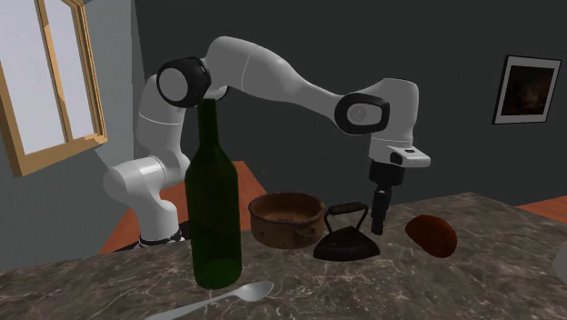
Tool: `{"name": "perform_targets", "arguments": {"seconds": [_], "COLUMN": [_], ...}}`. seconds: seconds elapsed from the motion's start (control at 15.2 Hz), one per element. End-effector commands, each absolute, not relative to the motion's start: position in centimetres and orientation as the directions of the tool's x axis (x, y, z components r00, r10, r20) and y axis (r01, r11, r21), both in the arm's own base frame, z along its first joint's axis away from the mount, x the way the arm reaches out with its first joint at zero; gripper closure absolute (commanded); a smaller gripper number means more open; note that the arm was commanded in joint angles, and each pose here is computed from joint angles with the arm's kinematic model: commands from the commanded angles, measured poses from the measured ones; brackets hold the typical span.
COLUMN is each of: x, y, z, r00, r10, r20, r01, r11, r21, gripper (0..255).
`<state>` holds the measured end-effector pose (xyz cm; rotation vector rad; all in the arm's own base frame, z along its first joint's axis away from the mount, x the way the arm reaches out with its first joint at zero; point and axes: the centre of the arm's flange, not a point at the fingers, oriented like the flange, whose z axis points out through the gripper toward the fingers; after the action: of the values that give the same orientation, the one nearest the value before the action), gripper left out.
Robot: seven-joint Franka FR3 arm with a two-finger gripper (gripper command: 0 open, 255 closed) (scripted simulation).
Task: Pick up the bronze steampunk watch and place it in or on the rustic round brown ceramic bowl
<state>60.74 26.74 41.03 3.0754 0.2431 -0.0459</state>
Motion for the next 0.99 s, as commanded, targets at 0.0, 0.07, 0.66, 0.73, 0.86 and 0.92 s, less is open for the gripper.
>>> {"name": "perform_targets", "arguments": {"seconds": [0.0,0.07,0.66,0.73,0.86,0.92], "x": [60.74,60.74,60.74,60.74,60.74,60.74], "y": [26.71,26.71,26.71,26.71,26.71,26.71], "z": [40.93,40.93,40.93,40.93,40.93,40.93], "r00": [0.987,0.987,0.987,0.987,0.987,0.987], "r10": [0.156,0.156,0.156,0.156,0.156,0.156], "r20": [-0.034,-0.034,-0.034,-0.034,-0.034,-0.034], "r01": [0.158,0.158,0.158,0.158,0.158,0.158], "r11": [-0.986,-0.986,-0.986,-0.986,-0.986,-0.986], "r21": [0.054,0.054,0.054,0.054,0.054,0.054], "gripper": [0,0,255,255,255,255]}}
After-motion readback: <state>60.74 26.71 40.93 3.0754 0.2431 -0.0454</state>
